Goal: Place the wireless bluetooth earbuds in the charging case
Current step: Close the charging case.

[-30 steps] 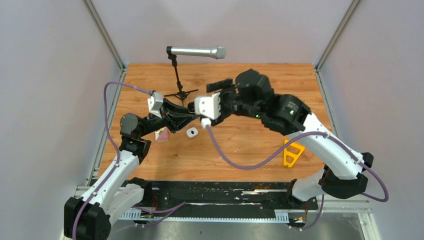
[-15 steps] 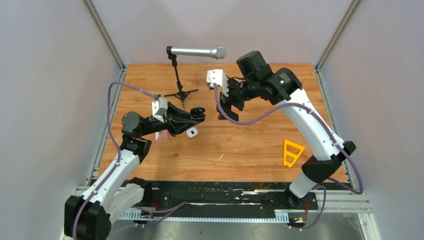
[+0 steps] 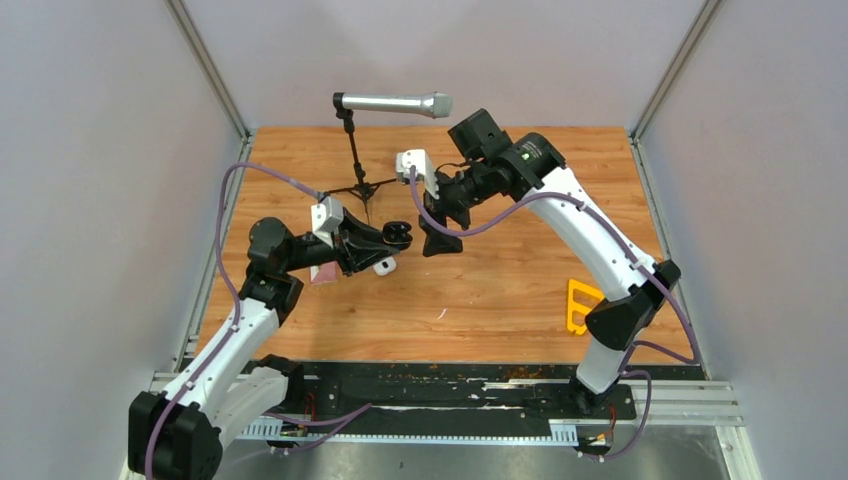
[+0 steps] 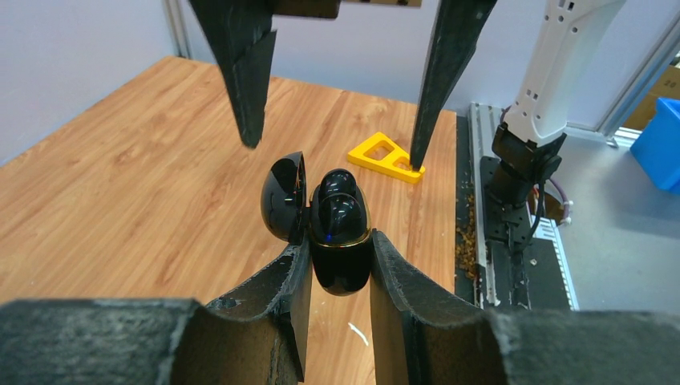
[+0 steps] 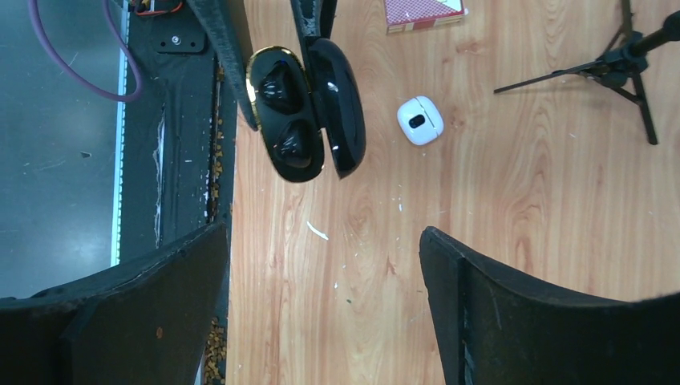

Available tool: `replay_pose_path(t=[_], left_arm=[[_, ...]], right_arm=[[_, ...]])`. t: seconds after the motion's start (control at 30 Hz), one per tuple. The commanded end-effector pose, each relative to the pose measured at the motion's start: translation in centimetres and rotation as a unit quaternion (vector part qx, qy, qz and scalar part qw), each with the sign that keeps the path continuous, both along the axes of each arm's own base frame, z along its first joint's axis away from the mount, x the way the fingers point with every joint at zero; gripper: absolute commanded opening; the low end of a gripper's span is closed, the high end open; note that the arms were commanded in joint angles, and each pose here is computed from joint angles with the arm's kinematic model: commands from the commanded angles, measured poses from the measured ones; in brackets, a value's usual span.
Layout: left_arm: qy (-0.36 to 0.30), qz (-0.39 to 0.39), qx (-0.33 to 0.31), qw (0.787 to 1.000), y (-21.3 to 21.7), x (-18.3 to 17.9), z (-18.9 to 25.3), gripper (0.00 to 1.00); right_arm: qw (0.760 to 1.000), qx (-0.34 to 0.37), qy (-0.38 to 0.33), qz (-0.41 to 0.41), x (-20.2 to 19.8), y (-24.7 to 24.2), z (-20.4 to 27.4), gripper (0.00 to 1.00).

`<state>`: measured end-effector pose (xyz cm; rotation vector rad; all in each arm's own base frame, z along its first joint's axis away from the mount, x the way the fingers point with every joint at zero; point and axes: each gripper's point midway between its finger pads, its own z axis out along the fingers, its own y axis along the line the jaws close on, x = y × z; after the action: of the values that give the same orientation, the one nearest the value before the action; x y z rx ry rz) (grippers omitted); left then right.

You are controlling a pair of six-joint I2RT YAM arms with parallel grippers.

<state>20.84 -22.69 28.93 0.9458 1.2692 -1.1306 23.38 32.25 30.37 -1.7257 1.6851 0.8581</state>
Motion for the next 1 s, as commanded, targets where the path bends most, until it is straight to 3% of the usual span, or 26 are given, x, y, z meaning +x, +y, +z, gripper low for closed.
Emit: replay_pose_path(t=[0.0, 0.27, 0.97], left_arm=[[-0.046, -0.006, -0.003, 0.999, -0.1, -0.2, 2.4, 0.0], [-0.044, -0.006, -0.002, 0.999, -0.1, -0.3, 2.4, 0.0], [-0.017, 0.012, -0.003, 1.0, -0.3, 1.3, 2.3, 0.0]], right_arm=[[0.999, 0.022, 0.025, 0.019, 0.1, 1.7, -0.6, 0.9], [0.997, 0.044, 0.053, 0.022, 0.7, 3.9, -0.3, 0.94], [0.997, 0.047, -0.014, 0.066, -1.4, 4.0, 0.6, 0.91]])
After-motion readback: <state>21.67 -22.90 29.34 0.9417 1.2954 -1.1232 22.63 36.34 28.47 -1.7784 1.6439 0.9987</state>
